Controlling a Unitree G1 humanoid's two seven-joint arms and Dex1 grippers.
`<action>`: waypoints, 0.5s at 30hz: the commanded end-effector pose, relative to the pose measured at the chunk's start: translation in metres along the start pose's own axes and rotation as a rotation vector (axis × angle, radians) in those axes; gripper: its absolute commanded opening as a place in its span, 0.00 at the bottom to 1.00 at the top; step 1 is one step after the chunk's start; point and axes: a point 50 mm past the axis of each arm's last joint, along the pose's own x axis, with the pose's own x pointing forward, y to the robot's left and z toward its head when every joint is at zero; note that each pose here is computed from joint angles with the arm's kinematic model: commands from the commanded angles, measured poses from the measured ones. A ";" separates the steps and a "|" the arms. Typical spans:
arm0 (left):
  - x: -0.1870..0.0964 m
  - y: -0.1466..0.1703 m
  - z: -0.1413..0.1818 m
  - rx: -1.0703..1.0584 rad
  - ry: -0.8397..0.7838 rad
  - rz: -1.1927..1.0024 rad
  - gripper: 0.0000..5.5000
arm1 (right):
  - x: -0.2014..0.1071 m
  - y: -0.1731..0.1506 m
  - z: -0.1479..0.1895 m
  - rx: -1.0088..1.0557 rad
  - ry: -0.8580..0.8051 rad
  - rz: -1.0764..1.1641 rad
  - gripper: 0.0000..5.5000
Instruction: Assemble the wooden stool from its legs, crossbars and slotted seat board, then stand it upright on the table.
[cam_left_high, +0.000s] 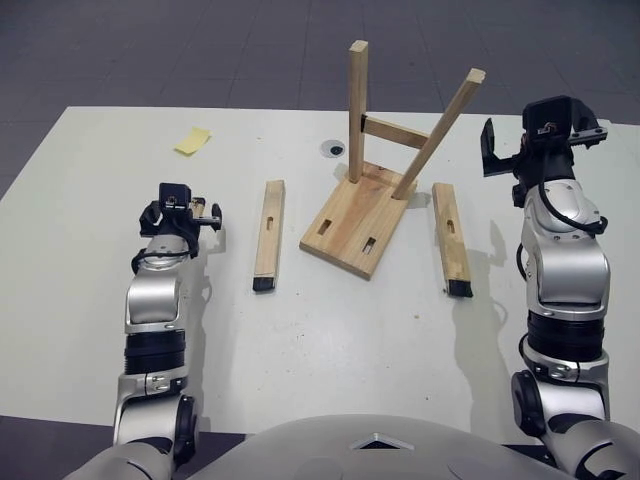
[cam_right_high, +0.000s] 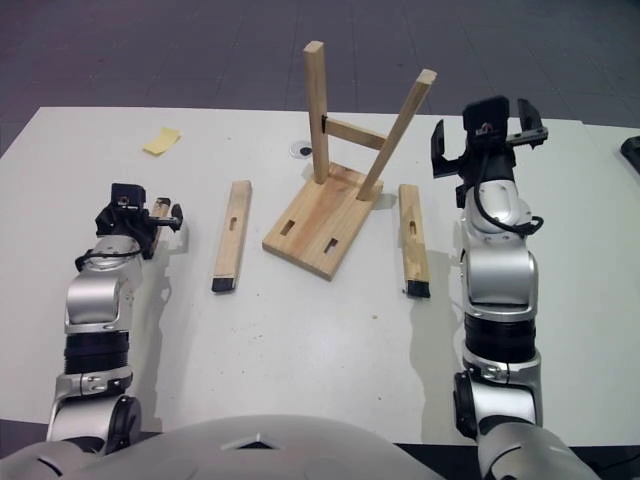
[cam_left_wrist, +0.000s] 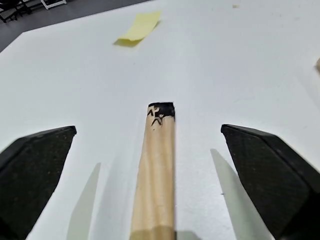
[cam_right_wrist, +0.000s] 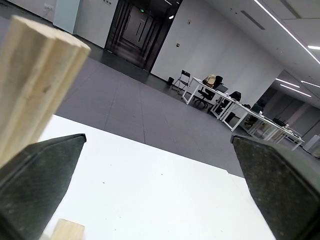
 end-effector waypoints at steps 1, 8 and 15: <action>0.007 0.009 -0.013 0.046 0.072 -0.056 0.93 | -0.005 0.002 0.007 0.053 -0.051 0.000 0.98; 0.012 0.007 -0.046 -0.006 0.274 -0.284 0.70 | -0.010 -0.005 0.022 0.149 -0.154 -0.056 0.98; 0.009 0.017 -0.079 -0.067 0.497 -0.358 0.48 | -0.018 -0.009 0.034 0.234 -0.239 -0.102 0.98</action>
